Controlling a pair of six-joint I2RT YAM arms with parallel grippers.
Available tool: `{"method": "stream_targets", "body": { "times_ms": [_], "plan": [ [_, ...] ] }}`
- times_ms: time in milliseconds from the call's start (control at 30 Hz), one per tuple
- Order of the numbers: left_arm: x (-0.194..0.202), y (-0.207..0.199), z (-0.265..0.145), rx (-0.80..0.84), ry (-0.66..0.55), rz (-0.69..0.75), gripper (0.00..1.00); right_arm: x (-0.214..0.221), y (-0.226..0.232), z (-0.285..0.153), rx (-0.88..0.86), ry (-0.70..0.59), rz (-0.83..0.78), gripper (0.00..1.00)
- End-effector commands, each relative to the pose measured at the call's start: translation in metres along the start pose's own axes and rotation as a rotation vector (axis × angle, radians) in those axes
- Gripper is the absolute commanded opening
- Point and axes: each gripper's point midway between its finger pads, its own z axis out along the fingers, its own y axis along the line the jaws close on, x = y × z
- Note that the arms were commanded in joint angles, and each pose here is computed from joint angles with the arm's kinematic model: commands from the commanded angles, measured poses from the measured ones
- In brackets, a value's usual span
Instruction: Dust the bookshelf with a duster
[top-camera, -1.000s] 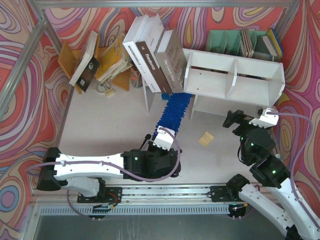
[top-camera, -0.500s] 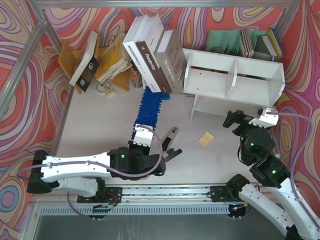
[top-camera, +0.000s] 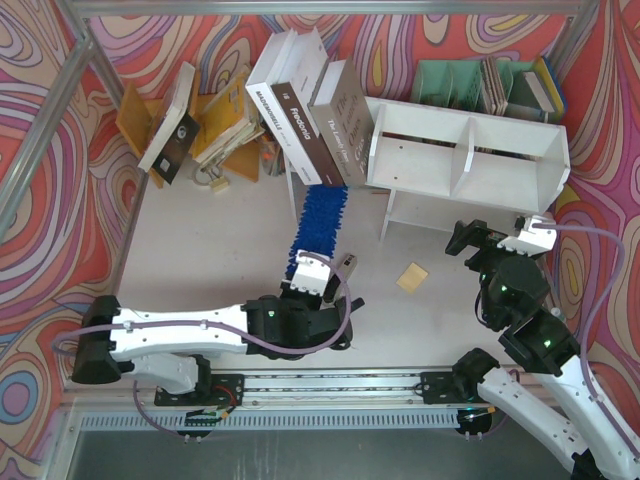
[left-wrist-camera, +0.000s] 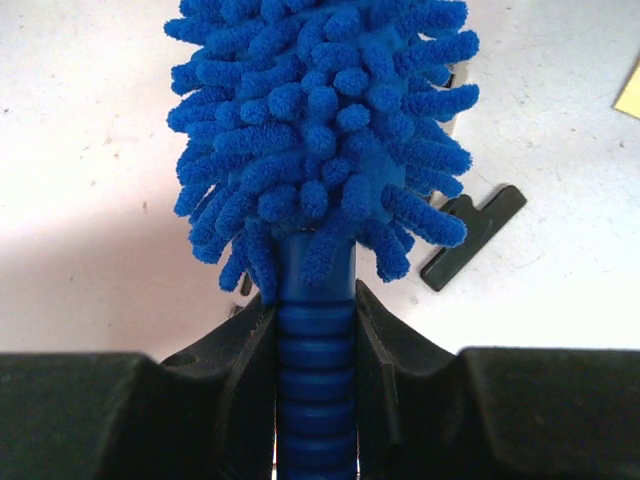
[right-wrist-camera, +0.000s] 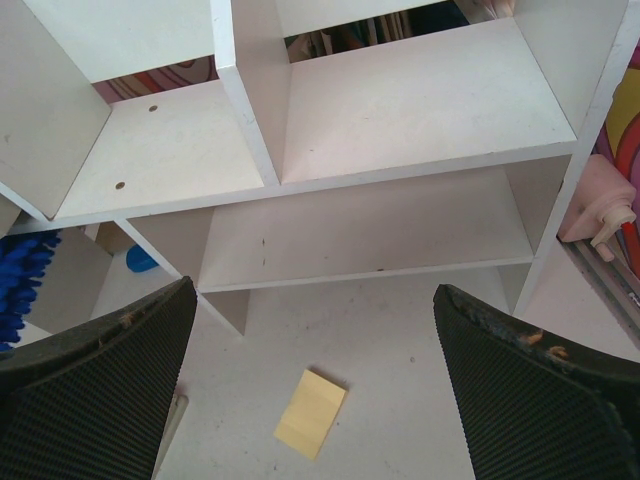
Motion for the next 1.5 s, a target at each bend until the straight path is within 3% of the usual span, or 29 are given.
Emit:
{"method": "stream_targets", "body": {
  "times_ms": [0,733,967,1200,1467],
  "plan": [
    [-0.022,-0.019,0.000,0.044,-0.054,-0.028,0.00,0.001,-0.002,0.000,0.010,-0.001,-0.003,0.90],
    [0.006,0.077,-0.014,-0.065,-0.054,-0.133,0.00,0.007,0.004,0.004,-0.004,0.022,-0.014,0.90],
    [0.017,0.074,-0.007,-0.044,-0.021,-0.129,0.00,0.007,0.005,0.005,-0.004,0.024,-0.017,0.90],
    [0.057,0.059,0.016,-0.021,0.135,-0.113,0.00,0.006,0.004,0.004,-0.003,0.022,-0.016,0.90],
    [0.090,0.057,0.031,-0.026,0.204,-0.135,0.00,0.006,0.003,0.004,-0.002,0.020,-0.018,0.90]
  ]
}}
